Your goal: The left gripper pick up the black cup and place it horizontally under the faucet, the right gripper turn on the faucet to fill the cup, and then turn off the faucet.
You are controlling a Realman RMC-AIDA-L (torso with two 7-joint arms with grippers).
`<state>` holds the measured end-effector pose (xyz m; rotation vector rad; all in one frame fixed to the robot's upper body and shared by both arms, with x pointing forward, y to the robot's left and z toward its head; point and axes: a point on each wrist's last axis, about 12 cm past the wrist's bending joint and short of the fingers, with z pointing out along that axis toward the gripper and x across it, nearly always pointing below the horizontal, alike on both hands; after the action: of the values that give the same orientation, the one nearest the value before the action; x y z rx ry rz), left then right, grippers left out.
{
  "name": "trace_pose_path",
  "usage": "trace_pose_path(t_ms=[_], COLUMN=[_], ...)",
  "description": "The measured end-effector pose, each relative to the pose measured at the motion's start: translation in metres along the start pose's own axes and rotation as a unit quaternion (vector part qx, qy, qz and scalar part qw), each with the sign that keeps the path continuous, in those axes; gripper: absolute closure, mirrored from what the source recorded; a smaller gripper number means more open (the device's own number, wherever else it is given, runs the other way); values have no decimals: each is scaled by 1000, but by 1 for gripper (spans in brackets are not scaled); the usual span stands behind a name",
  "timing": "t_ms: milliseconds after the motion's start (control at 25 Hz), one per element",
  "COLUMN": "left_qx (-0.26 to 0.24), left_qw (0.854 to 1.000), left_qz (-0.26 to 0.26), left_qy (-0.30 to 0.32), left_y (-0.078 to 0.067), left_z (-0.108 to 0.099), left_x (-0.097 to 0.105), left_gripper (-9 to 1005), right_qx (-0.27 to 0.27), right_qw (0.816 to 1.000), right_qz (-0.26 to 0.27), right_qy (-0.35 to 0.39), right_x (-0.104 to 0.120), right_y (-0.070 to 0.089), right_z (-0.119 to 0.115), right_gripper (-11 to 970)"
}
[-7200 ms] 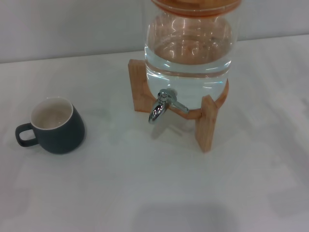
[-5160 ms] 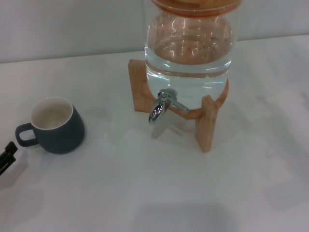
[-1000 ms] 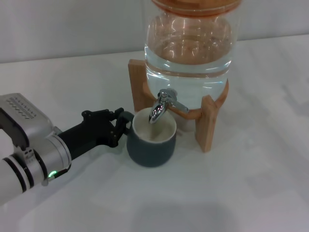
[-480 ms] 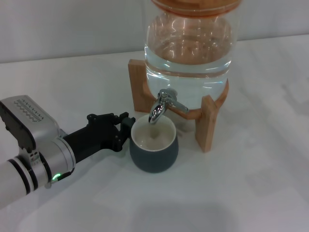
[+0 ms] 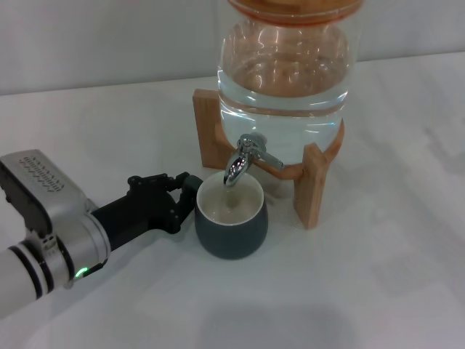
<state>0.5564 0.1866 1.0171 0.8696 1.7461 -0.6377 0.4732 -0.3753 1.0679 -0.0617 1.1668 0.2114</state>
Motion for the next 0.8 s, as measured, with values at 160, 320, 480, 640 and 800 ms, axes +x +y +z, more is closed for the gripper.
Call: trace_pose_path(t_ms=[160,320,480,640,800], left_qx=[-3,-8,-24,-53,-102], left_qw=[1000,1000,999,996,988], left_qz=[-5,-9,-19,-38,-65], left_qy=[-2,-15,-30,-59,-98], left_y=[0,-1,3,10,20], left_z=[-6,-14,-24,-40,-66], left_x=[4,9,11,15,21], left_gripper=[704,675,646,616,587], right_qx=[1,1,1,5,-8], right_qw=[1000,1000,1000,1000,1000], right_qz=[1,1,0,-2,3], right_qy=[1,1,1,4,18], right_x=[0,0,0,-1,-11], right_y=[0,0,-1,-3,-14], right_z=[-1,-2,-2,-7,-27], right_gripper=[163,163,163,163,163])
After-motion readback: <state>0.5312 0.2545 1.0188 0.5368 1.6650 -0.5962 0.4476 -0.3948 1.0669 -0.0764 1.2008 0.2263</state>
